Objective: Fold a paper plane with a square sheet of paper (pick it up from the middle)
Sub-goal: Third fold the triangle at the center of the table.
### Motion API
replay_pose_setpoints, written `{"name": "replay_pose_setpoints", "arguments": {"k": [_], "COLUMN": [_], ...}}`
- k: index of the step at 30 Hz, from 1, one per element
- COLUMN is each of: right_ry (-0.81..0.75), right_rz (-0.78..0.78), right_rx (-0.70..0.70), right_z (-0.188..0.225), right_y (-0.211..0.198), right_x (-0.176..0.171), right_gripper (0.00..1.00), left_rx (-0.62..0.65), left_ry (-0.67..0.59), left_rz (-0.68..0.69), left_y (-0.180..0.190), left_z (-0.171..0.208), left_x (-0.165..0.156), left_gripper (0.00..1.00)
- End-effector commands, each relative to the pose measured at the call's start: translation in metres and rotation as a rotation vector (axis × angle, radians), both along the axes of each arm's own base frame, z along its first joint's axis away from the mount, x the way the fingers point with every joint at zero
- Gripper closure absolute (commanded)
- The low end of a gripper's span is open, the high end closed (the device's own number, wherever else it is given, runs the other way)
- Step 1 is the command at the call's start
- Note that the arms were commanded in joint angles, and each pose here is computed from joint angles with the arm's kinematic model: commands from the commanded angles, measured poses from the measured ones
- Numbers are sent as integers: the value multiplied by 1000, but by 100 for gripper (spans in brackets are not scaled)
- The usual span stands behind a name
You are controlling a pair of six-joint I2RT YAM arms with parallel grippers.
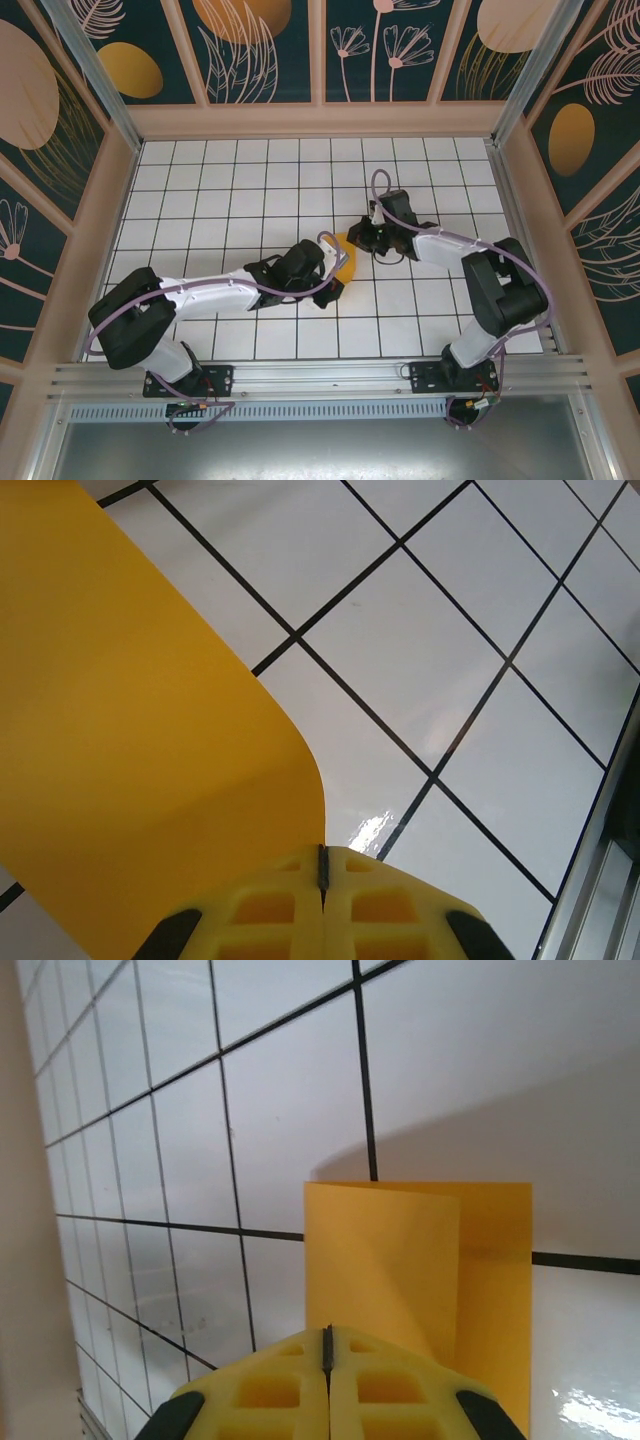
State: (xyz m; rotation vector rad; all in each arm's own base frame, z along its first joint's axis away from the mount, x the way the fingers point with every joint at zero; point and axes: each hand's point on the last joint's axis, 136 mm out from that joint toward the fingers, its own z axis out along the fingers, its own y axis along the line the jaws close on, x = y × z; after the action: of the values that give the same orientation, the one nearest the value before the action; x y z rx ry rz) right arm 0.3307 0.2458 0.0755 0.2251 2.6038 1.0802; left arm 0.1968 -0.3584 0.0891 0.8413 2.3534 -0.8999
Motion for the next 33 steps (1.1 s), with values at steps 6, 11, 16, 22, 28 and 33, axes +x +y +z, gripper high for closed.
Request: {"name": "replay_pose_setpoints", "arguments": {"k": [6,11,16,22,28,33], "right_ry": [72,98,110,113,113,118], "right_rz": [76,99,110,120,120,117], "right_rx": [-46,-122,-199,-220,-224,-228], "right_z": [-36,-58,-74,-80,-80,-82], "right_y": [11,8,-1,-3,-3,-5], "right_x": [-6,-10,-13,-17,-18,-20], "right_gripper": [92,91,91,91,91,90], "left_rx": [-13,2,5,25,90,144], "left_ry": [43,77,103,116,90,74], "left_rz": [-12,17,51,118,209,269], "left_y": [-2,1,6,17,29,38], "left_z": [-7,-18,-23,-32,-41,-49], "left_x": [0,5,12,27,52,65], "left_gripper": [100,100,100,100,100,100]}}
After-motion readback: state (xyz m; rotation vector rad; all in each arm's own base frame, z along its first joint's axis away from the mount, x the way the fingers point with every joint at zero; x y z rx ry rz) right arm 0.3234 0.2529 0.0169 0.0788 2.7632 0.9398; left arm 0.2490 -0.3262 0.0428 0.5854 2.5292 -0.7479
